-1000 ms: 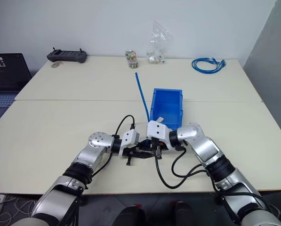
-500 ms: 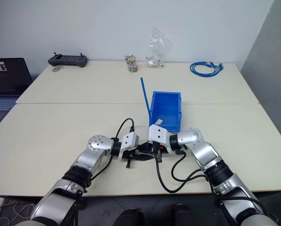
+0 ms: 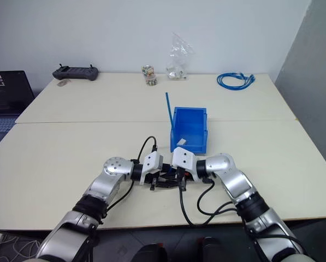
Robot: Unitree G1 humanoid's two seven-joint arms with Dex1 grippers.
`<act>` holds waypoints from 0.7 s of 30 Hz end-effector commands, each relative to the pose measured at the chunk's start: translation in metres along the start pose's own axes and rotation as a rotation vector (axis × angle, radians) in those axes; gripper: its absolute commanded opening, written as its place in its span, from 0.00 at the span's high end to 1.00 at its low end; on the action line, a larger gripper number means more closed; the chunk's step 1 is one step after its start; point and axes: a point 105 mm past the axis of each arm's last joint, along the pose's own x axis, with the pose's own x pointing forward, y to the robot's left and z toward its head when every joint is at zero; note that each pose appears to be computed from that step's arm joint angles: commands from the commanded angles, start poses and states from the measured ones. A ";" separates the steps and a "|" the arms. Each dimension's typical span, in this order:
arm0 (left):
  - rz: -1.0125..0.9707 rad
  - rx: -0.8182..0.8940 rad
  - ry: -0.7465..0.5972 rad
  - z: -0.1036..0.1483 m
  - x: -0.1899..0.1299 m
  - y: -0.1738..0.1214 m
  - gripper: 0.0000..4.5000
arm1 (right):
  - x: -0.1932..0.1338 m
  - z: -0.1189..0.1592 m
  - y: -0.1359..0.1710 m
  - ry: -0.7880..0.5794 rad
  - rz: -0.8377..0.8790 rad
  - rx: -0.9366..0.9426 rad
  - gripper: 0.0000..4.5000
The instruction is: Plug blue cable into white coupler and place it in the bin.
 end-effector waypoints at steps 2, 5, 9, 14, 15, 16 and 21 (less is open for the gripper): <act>0.177 -0.081 -0.087 0.026 -0.023 -0.004 0.12 | -0.029 0.048 -0.006 -0.149 -0.104 0.175 0.92; 0.306 -0.127 -0.136 0.042 -0.031 -0.010 0.00 | -0.045 0.082 -0.021 -0.239 -0.156 0.300 0.92; 0.512 -0.131 -0.217 0.078 -0.039 -0.002 0.00 | -0.059 0.117 -0.060 -0.276 -0.212 0.459 0.92; 0.818 -0.112 -0.271 0.100 -0.059 0.021 0.00 | -0.062 0.126 -0.116 -0.234 -0.344 0.576 0.92; 0.857 -0.128 -0.289 0.101 -0.058 0.021 0.00 | -0.059 0.123 -0.130 -0.215 -0.388 0.586 0.92; 0.883 -0.151 -0.304 0.101 -0.055 0.020 0.00 | -0.056 0.118 -0.141 -0.197 -0.422 0.590 0.80; 0.897 -0.203 -0.316 0.099 -0.036 0.006 0.00 | -0.049 0.105 -0.161 -0.109 -0.475 0.548 0.56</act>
